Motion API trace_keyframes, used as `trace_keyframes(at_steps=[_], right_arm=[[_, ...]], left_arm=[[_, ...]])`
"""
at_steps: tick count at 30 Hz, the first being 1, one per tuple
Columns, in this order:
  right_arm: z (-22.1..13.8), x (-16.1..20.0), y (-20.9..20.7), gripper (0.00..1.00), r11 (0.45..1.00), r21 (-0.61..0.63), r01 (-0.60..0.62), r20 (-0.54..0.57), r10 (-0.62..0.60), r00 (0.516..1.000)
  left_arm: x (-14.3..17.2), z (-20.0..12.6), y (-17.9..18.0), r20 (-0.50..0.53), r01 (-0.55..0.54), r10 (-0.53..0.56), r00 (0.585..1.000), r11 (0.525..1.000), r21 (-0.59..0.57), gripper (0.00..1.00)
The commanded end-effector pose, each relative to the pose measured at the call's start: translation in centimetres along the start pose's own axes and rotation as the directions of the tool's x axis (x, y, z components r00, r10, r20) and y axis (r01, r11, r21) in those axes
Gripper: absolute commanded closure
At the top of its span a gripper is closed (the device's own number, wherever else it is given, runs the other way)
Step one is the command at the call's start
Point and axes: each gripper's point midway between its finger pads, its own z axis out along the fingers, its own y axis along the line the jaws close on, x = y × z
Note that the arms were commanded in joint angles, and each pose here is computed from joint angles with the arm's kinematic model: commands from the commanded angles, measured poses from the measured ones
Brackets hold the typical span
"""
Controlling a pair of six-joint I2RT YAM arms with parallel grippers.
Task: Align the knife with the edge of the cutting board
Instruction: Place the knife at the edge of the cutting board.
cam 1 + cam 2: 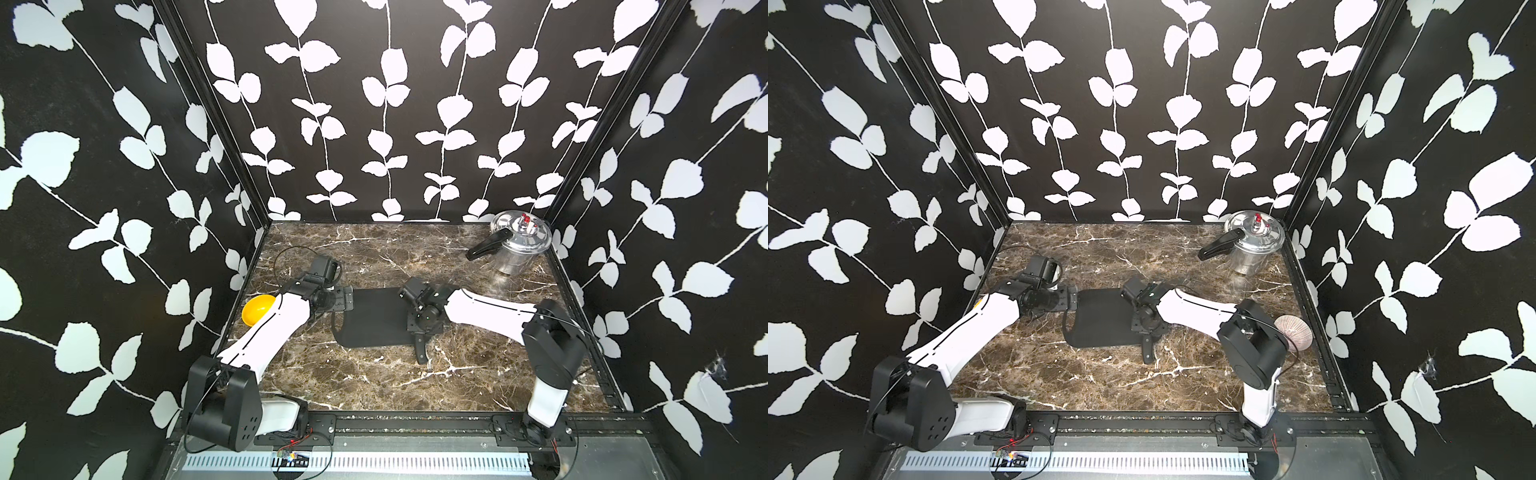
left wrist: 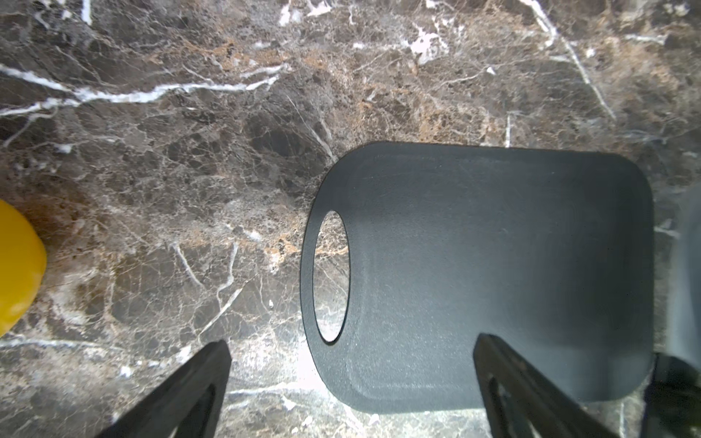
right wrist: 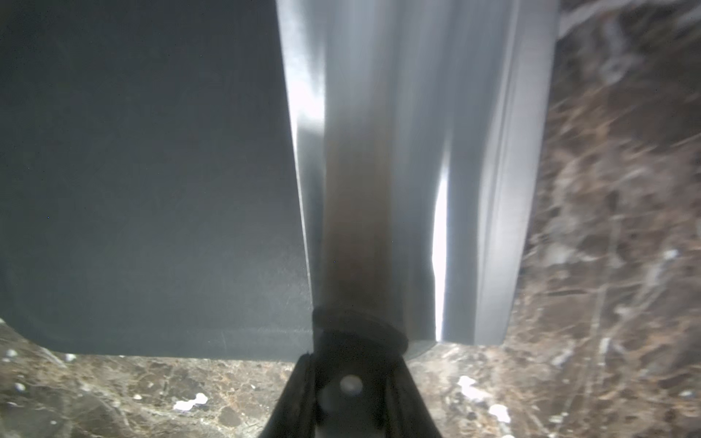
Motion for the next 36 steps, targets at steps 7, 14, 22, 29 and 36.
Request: trace_keyframes(at_steps=[7, 14, 22, 29, 36], right_arm=[[-0.1, 0.4, 0.0, 0.87, 0.999, 0.027, -0.024, 0.019, 0.024, 1.0], [0.5, 0.6, 0.2, 0.87, 1.0, 0.023, -0.017, 0.006, 0.017, 1.0], [1.0, 1.4, 0.2, 0.87, 1.0, 0.016, 0.006, -0.02, -0.006, 1.0], [1.7, 2.1, 0.0, 0.87, 0.999, 0.026, 0.028, -0.047, -0.026, 0.999], [1.9, 2.1, 0.4, 0.87, 0.998, 0.028, 0.048, -0.053, -0.047, 0.997]], left_arm=[[1.4, -0.8, 0.3, -0.016, 0.006, -0.006, 1.0, 1.0, 0.007, 0.02], [1.4, -1.0, 0.0, -0.025, 0.026, -0.026, 0.999, 0.999, 0.019, 0.02], [1.6, -1.3, 0.1, -0.034, 0.023, -0.023, 0.999, 1.0, 0.016, 0.02], [1.7, -1.2, 0.0, -0.039, 0.029, -0.028, 0.999, 0.999, 0.022, 0.02], [1.6, -1.1, -0.1, -0.036, 0.028, -0.027, 0.999, 0.999, 0.025, 0.02]])
